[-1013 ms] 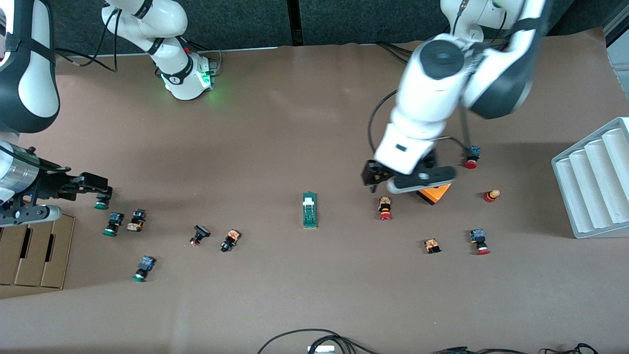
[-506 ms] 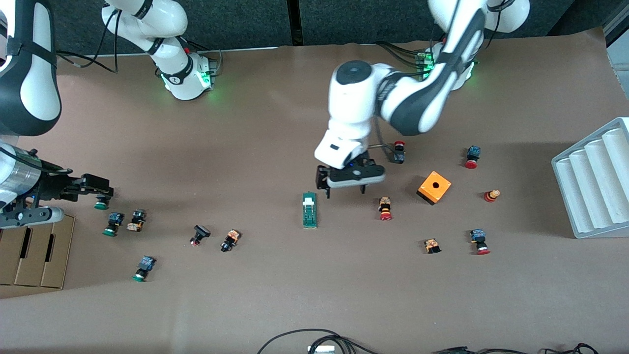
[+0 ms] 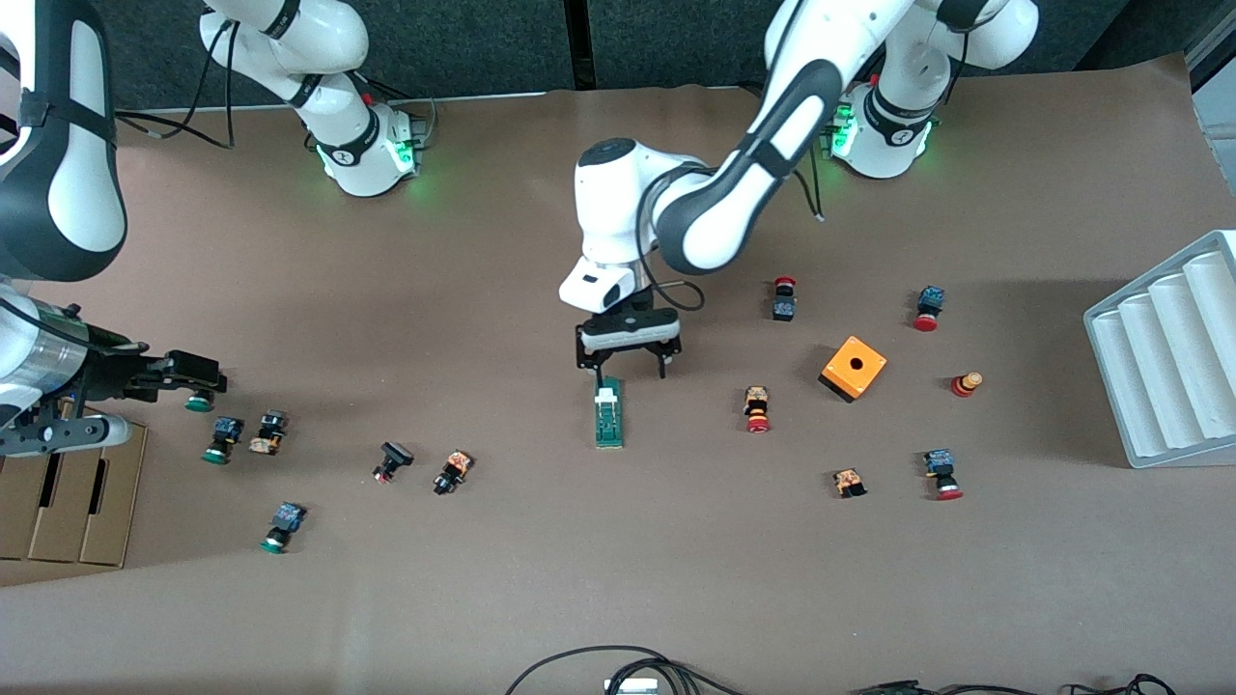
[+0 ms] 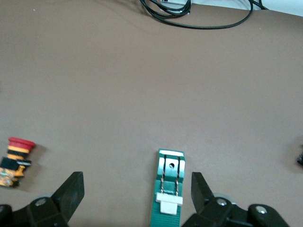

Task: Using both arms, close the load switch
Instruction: 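Move the left gripper over the green load switch, then grasp the switch base with the left gripper while the right gripper approaches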

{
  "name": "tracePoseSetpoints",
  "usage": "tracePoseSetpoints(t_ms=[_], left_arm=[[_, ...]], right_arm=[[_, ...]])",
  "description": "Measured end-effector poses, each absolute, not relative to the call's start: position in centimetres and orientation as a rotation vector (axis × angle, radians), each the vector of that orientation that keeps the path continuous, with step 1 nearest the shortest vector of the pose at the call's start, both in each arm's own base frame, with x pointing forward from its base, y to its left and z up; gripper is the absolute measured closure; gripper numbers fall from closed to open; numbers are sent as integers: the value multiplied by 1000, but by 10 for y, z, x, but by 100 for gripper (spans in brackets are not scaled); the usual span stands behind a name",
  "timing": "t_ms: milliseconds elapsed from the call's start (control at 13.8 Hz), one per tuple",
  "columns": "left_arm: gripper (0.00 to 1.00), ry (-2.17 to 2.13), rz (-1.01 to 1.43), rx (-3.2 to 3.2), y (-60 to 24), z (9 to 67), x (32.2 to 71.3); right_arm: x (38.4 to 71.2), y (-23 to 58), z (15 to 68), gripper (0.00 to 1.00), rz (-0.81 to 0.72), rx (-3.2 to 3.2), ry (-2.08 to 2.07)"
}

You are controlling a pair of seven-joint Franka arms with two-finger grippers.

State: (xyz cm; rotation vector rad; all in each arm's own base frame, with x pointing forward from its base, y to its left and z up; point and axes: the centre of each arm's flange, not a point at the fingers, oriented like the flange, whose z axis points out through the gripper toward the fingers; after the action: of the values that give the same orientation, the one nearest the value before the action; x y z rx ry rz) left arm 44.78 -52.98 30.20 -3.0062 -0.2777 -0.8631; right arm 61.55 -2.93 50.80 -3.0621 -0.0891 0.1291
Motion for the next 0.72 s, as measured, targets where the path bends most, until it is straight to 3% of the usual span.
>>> tracePoseSetpoints(t_ms=[723], left_arm=[[0,-174,-1182,-2838,-560,183,382]], right_arm=[[621,-28,500,0,127,-3057,-171]])
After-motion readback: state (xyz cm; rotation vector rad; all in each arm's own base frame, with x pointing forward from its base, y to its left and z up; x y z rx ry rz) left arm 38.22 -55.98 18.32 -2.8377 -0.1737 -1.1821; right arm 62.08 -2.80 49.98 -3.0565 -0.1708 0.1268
